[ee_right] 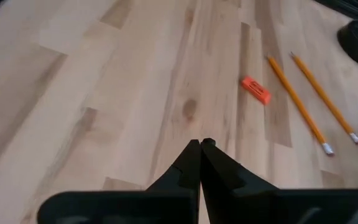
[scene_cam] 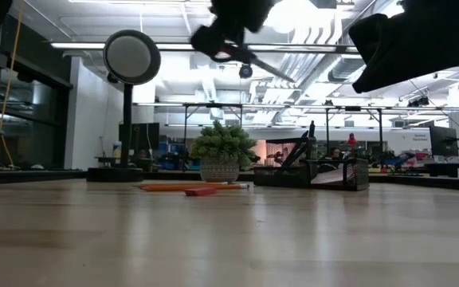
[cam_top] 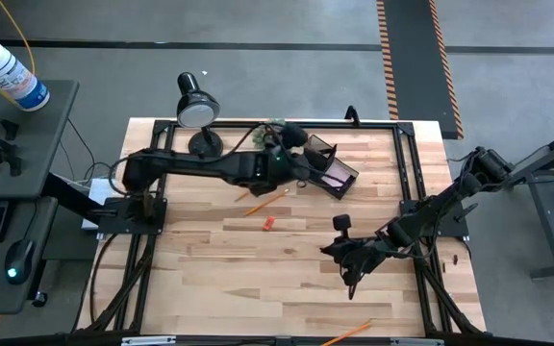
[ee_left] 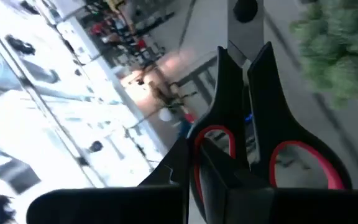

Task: Pick and place office supplies into organizer
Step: Put the black scissors into the black desk organizer

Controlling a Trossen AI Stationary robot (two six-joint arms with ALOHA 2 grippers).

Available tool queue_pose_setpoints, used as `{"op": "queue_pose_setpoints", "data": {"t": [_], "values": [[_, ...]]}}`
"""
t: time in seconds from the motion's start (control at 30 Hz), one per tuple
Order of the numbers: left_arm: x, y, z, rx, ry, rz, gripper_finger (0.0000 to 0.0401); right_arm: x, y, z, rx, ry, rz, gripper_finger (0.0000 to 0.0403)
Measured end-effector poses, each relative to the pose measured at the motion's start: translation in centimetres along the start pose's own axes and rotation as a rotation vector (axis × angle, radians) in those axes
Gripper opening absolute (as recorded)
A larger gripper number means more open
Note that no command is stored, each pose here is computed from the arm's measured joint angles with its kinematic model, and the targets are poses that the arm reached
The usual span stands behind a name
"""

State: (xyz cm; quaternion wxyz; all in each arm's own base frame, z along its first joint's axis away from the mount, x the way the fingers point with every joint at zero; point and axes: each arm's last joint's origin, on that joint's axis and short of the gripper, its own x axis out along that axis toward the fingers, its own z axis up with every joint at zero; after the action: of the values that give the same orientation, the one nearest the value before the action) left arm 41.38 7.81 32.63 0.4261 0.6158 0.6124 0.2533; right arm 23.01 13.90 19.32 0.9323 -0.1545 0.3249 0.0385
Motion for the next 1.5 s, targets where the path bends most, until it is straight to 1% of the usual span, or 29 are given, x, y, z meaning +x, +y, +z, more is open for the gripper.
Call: {"op": "queue_pose_setpoints", "data": {"t": [0.03, 0.13, 0.2, 0.3, 0.33, 0.43, 0.57, 0.7, 0.83, 0.9, 1.1, 1.37, 1.5], "values": [[0.4, 0.1, 0.7, 0.015, 0.002, 0.012, 0.0, 0.0, 0.0, 0.1, 0.003, -0.004, 0.012, 0.0], [2.2, -0.4, 2.3, 0.133, 0.023, 0.007, 0.0, 0.0, 0.1, 0.1, 0.006, -0.009, 0.037, 0.0], [3.4, -0.8, 3.6, 0.179, 0.04, 0.011, 0.0, 0.0, 0.2, 0.1, 0.009, -0.007, 0.052, 0.0], [5.6, -1.8, 4.6, 0.275, 0.073, -0.015, 0.0, 0.0, 0.2, 0.1, 0.041, -0.004, 0.075, 0.0], [6.4, -2.0, 5.0, 0.278, 0.088, -0.017, 0.0, 0.0, 0.3, 0.1, 0.052, -0.003, 0.082, 0.0], [8.3, -2.5, 5.2, 0.301, 0.126, -0.036, 0.0, 0.0, 0.4, 0.1, 0.055, 0.001, 0.115, 0.0], [10.0, -2.0, 4.7, 0.26, 0.162, -0.026, 0.0, 0.0, 0.4, 0.1, 0.055, 0.003, 0.141, 0.0], [11.0, -1.9, 4.3, 0.251, 0.15, -0.019, 0.0, -0.1, 0.4, 0.1, 0.054, 0.003, 0.142, 0.0], [11.3, -1.9, 4.3, 0.274, 0.119, -0.013, 0.0, 0.0, 0.4, 0.1, 0.054, 0.003, 0.136, 0.0], [11.3, -2.0, 4.4, 0.306, 0.093, -0.007, 0.0, 0.0, 0.4, 0.1, 0.054, 0.002, 0.125, 0.0], [11.5, -2.8, 6.0, 0.413, 0.04, 0.007, 0.0, 0.0, 0.4, 0.2, 0.059, -0.01, 0.117, 0.0], [12.5, -4.8, 8.2, 0.565, -0.021, -0.002, 0.0, 0.0, 0.4, 0.3, 0.064, -0.019, 0.121, 0.0], [12.8, -5.7, 9.1, 0.6, -0.041, -0.005, 0.0, 0.0, 0.4, 0.3, 0.064, -0.018, 0.121, 0.0]]}}
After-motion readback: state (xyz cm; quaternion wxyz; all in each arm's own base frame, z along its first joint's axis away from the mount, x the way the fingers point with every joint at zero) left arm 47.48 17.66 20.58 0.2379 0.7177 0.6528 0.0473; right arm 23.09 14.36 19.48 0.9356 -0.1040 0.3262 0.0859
